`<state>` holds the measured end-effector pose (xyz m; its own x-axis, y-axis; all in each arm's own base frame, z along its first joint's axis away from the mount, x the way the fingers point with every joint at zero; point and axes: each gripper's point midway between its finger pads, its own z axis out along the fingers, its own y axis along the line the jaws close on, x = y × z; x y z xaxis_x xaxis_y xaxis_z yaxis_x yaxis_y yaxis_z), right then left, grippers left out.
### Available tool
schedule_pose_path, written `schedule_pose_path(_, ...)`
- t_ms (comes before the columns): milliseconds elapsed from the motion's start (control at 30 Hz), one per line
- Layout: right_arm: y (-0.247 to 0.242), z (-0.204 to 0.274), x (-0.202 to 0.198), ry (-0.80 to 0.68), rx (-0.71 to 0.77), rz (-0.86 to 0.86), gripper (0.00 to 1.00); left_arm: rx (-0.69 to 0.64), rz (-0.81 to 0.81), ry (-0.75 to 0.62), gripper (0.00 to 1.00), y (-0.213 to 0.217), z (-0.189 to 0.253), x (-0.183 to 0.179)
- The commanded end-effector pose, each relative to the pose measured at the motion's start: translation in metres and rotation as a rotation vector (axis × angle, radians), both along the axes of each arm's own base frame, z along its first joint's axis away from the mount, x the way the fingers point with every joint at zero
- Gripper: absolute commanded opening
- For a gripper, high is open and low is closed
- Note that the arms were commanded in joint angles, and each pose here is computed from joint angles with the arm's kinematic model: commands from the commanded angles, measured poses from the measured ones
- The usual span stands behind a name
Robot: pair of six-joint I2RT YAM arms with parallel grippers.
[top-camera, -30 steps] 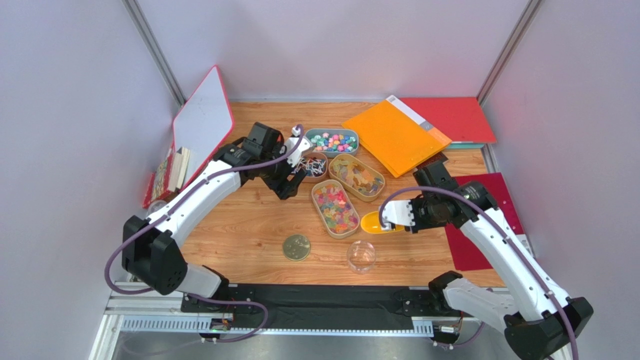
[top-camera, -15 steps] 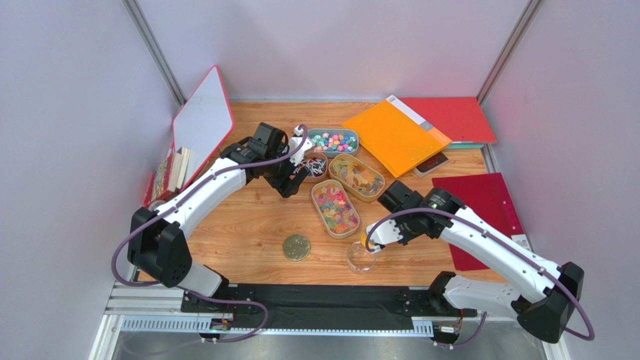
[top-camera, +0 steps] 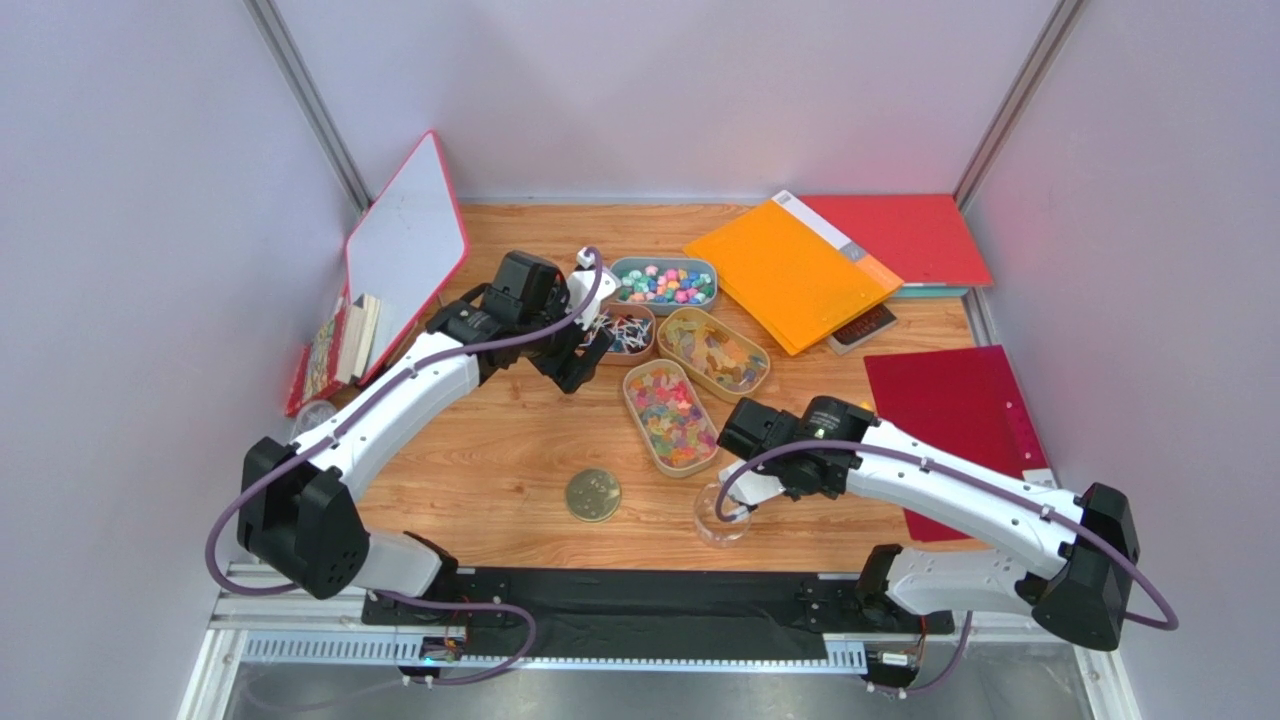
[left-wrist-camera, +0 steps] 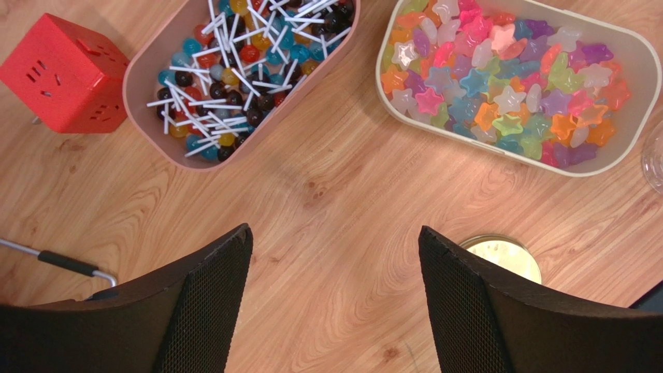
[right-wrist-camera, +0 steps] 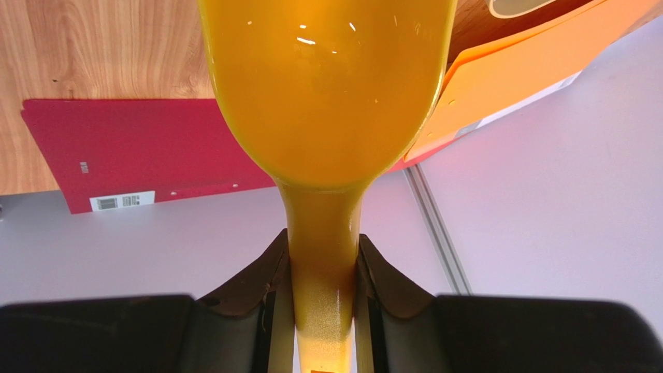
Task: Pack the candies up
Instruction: Place the fake candies in the packing bottle, then adjust the spatula.
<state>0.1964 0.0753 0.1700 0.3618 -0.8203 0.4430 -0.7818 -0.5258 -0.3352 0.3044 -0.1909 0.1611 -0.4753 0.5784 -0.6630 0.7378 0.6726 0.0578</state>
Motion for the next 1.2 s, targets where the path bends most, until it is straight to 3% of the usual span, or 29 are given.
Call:
schedule_pose_path(0,-0.059,0.028,-0.021,0.06,-0.35,0.058,0.0,-0.043,0.025,-0.089,0.84,-0.002,0.023,0.009)
schedule_pose_path(200,-0.053,0.034,-0.018,0.04,-0.323,0.053,0.0,-0.08,0.003,-0.109,0.85,-0.007,0.037,0.008)
schedule_pose_path(267,-0.044,0.045,-0.016,0.026,-0.24,0.04,0.0,-0.135,-0.041,-0.082,0.78,-0.017,0.044,-0.001)
schedule_pose_path(300,-0.039,0.049,-0.016,0.028,-0.195,0.028,0.0,-0.158,-0.071,-0.056,0.66,-0.022,0.045,-0.009)
schedule_pose_path(333,-0.032,0.052,-0.015,0.04,-0.149,0.009,0.0,-0.194,-0.113,-0.044,0.01,-0.029,0.053,-0.016)
schedule_pose_path(467,0.0,0.045,-0.023,0.191,0.169,-0.302,0.0,-0.391,-0.314,0.07,0.0,-0.063,0.082,-0.054)
schedule_pose_path(600,0.037,0.043,-0.006,0.257,0.373,-0.42,0.0,-0.511,-0.36,0.138,0.0,-0.084,0.111,-0.058)
schedule_pose_path(867,0.069,0.044,0.024,0.228,0.484,-0.447,0.0,-0.555,-0.345,0.18,0.0,-0.104,0.126,-0.033)
schedule_pose_path(1167,0.091,0.078,0.034,0.207,0.665,-0.504,0.0,-0.545,-0.327,0.247,0.0,-0.109,0.1,-0.03)
